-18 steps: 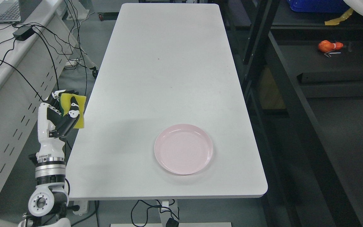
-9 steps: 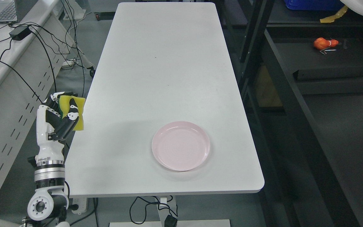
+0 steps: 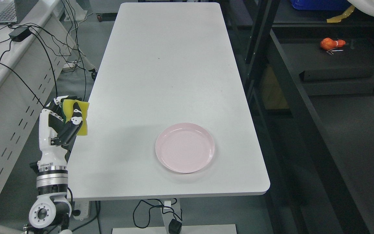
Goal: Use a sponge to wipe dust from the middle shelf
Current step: 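Hold the sponge in the left hand while the robot turns toward the shelf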
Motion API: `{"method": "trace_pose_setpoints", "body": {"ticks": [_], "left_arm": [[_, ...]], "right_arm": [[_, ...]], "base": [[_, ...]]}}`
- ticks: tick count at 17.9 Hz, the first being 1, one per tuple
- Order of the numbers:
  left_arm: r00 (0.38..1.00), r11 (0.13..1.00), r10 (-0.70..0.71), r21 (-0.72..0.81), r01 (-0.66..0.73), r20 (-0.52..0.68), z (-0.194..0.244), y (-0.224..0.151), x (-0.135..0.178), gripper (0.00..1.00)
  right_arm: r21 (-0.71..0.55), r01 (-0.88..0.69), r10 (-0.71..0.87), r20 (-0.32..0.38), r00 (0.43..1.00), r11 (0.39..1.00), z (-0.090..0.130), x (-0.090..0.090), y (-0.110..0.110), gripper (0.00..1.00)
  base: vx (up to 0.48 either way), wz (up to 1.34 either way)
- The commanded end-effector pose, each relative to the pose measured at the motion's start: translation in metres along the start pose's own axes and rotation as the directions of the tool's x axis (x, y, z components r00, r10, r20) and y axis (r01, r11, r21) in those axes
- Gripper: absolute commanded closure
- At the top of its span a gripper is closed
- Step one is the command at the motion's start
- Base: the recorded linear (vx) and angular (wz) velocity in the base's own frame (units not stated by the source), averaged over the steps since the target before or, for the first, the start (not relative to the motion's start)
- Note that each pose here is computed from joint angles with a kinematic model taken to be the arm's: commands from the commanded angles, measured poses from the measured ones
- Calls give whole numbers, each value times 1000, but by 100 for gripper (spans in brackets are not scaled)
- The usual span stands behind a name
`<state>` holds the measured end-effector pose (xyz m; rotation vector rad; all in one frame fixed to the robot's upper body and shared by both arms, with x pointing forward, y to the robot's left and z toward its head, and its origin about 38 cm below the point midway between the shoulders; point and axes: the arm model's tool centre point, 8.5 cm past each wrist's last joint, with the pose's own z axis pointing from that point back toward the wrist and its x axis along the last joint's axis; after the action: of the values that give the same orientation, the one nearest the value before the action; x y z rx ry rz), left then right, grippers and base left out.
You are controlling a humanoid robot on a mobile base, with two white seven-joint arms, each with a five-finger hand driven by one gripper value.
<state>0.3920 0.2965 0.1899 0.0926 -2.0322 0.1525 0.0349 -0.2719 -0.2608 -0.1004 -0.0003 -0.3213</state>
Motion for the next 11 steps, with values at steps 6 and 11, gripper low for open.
{"method": "trace_pose_setpoints", "body": {"ticks": [6,11], "left_arm": [[1000,1000,-3,-25,4,20,-18,-6,18,99],[999,1000,0,-25,1,35,-24,-7,23,99]], "right_arm": [[-14,2,-2,23,1000,1000,0,10,-10,0],[-14,2,-2,21,1000,1000,0,9,-10,0]], "base": [[-40,0],[-31,0]]}}
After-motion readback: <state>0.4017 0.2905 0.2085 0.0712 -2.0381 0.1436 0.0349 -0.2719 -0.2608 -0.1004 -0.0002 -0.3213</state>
